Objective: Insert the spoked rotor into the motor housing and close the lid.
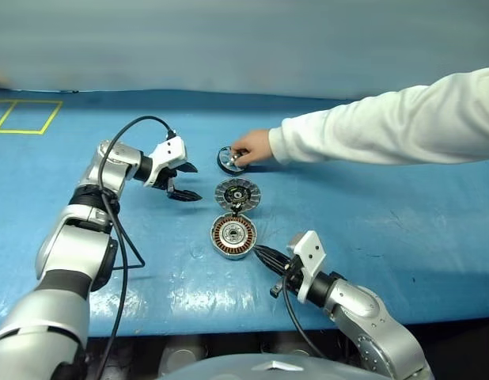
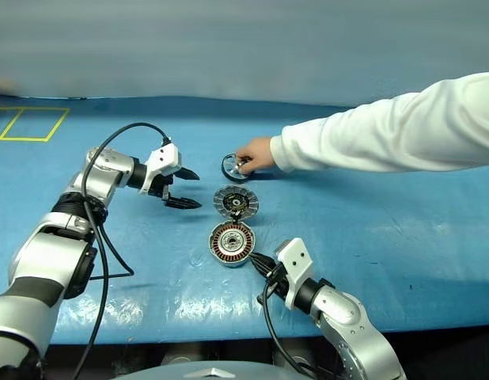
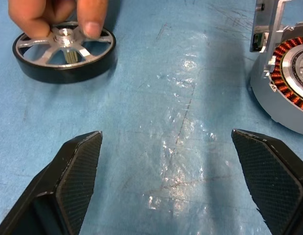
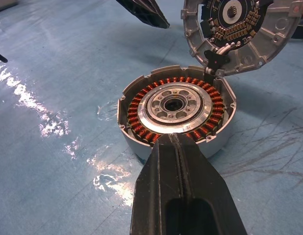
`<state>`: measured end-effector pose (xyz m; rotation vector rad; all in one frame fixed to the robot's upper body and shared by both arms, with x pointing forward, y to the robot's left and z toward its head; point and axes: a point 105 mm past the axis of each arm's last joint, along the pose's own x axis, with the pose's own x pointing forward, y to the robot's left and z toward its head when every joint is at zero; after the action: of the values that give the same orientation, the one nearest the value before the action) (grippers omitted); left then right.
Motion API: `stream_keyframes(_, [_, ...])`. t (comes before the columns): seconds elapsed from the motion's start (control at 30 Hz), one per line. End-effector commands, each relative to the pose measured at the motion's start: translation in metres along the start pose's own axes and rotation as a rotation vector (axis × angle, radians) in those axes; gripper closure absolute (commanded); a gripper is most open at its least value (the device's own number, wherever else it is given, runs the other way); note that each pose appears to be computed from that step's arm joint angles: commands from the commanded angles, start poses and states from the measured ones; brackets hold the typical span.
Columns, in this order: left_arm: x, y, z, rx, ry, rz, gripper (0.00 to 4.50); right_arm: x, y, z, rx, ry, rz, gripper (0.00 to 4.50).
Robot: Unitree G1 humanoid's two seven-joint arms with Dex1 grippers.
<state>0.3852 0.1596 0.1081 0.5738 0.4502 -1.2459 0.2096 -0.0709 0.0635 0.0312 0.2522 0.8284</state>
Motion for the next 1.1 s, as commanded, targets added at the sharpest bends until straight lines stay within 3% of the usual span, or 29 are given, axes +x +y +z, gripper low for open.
stream_keyframes(0.03, [-0.007,0.005,0.008,0.029,-0.017,0.022,0.00,0.000,0.001,0.007,-0.016,-0.023,0.015,4.48])
stream_keyframes(0.63, [-0.009,0.007,0.007,0.036,-0.015,0.042,0.00,0.001,0.001,0.006,-0.027,-0.015,0.025,4.48])
stream_keyframes(1.1, [0.014,0.032,0.059,0.127,-0.113,0.222,0.00,0.003,-0.001,0.004,-0.018,-0.026,-0.019,4.48])
